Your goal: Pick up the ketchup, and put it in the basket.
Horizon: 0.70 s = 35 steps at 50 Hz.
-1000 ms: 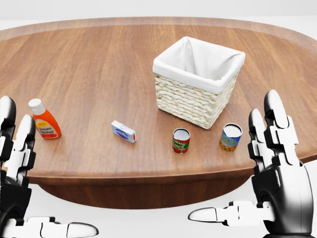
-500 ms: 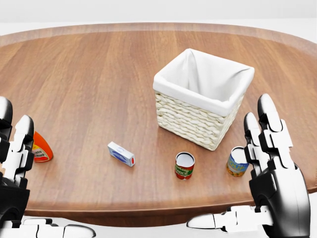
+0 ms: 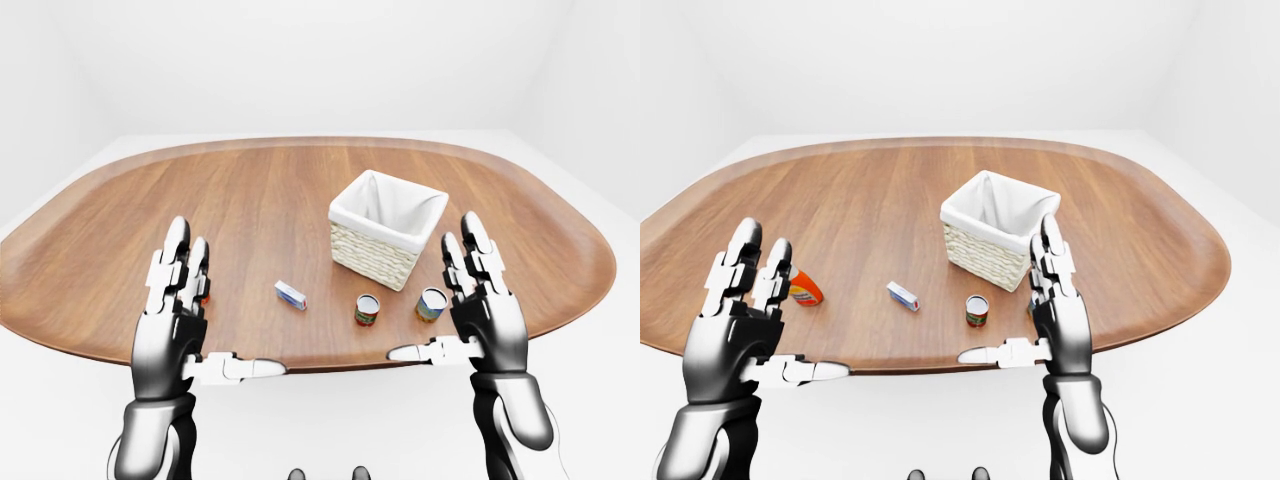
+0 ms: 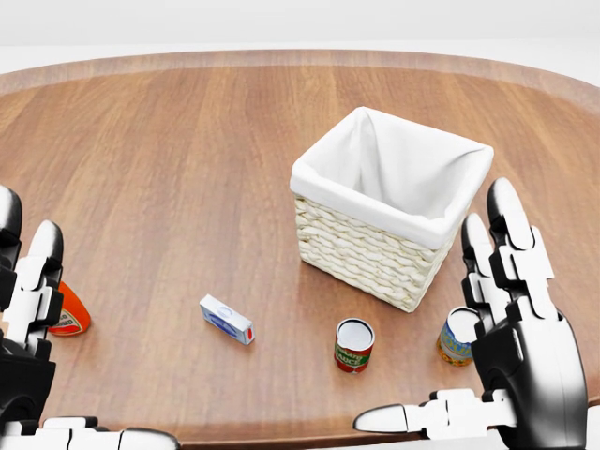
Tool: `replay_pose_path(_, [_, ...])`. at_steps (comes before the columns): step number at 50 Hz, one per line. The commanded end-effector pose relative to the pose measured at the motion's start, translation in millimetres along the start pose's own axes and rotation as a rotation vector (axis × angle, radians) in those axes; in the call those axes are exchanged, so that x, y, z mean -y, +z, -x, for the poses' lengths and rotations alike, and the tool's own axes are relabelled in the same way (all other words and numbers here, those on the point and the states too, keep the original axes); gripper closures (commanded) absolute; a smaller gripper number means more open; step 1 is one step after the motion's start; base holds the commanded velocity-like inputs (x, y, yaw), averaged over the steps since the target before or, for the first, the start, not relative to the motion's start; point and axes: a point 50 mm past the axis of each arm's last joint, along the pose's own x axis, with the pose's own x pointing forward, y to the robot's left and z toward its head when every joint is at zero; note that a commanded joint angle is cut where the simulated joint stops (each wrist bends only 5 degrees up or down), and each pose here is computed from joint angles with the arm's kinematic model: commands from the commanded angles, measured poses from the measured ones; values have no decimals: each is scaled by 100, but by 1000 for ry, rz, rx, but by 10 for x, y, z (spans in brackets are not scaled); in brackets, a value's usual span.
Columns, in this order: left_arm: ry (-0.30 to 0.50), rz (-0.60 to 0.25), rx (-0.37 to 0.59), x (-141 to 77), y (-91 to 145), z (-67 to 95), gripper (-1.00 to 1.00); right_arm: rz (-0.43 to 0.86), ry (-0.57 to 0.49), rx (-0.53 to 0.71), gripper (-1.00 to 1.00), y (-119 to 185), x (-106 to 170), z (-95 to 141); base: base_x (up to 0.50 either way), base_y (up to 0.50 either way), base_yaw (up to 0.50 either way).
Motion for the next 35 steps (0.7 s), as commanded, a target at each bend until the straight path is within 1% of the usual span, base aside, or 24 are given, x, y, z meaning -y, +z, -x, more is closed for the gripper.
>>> replay_pose_path(1, [-2, 2, -5, 1, -6, 9, -100, 3, 14, 1, -100, 12, -16, 17, 0, 0, 0])
replay_pose_path(4, [-4, -2, -6, 4, -7, 6, -100, 0, 16, 3, -100, 21, -5, 24, 0, 0, 0])
replay_pose_path(9, [-7, 0, -5, 4, -6, 6, -100, 6, 23, -1, -100, 19, -19, 35, 9, 27, 0])
replay_pose_path(13, [-9, -3, -11, 8, -20, 6, -100, 19, 26, -14, -100, -8, -26, 34, 21, 49, 0])
replay_pose_path(15, [-9, -8, 6, 7, 17, 0, -100, 19, 29, -11, -100, 2, -35, 39, 22, 50, 0])
replay_pose_path(16, [-8, -4, -9, 3, -17, 2, -100, 20, 31, -11, -100, 4, -37, 40, 21, 50, 0])
replay_pose_path(21, [-9, -1, -12, 6, -26, 1, -100, 24, 24, -13, -100, -5, -32, 31, 21, 48, 0])
replay_pose_path(24, [-6, -27, -10, 20, -24, -20, -100, 22, 4, -7, -100, -12, -22, -1, 1, 1, 0])
replay_pose_path(35, [-4, -29, -6, 28, -14, -21, -100, 29, 10, -10, -100, -19, -52, -4, 0, 0, 0])
